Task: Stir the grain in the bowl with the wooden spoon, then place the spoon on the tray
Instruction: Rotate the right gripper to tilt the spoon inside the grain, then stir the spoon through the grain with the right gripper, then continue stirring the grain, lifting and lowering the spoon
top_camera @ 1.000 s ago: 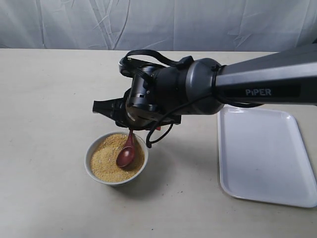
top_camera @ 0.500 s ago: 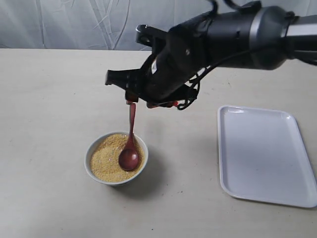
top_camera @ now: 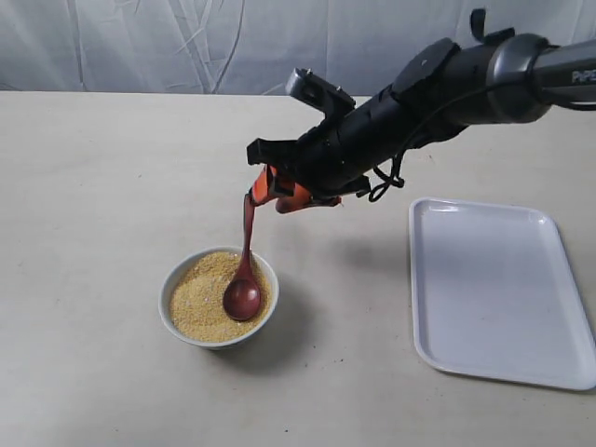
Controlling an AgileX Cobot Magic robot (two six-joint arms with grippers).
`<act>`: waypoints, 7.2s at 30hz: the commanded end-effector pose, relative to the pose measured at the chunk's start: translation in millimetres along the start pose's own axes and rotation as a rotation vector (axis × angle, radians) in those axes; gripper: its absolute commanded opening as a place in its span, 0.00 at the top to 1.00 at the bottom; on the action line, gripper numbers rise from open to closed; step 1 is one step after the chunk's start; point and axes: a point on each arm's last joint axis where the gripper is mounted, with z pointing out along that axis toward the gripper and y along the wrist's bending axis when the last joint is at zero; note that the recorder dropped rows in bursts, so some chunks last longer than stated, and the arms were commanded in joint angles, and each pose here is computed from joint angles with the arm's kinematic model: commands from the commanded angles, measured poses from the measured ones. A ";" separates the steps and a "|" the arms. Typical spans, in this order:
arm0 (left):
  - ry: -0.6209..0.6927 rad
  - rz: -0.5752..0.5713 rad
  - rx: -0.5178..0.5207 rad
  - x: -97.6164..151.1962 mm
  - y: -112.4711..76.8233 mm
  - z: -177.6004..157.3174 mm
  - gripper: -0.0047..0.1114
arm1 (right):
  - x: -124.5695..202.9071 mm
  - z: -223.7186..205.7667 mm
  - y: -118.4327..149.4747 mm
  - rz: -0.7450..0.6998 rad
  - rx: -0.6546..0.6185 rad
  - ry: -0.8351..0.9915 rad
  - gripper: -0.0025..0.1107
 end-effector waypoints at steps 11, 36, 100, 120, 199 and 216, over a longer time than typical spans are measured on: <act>-0.013 -0.001 0.000 0.3 0.0 0.0 0.96 | 5.2 47.3 -32.8 0.059 -0.311 -0.032 0.56; -0.013 -0.001 0.000 0.3 0.0 0.0 0.96 | 0.4 40.4 -32.2 0.120 -0.393 -0.054 0.98; -0.013 -0.001 0.000 0.3 0.0 0.0 0.96 | 43.7 47.5 99.3 -0.636 0.018 -0.270 0.98; -0.013 -0.001 0.000 0.3 0.0 0.0 0.96 | 27.3 21.2 102.5 -0.623 0.161 -0.377 0.98; -0.013 -0.001 0.000 0.3 0.0 0.0 0.96 | 35.5 45.1 88.5 -0.579 0.184 -0.318 0.98; -0.014 -0.001 0.000 0.1 0.0 0.0 0.96 | 32.1 25.2 127.8 -0.615 -0.063 -0.344 0.98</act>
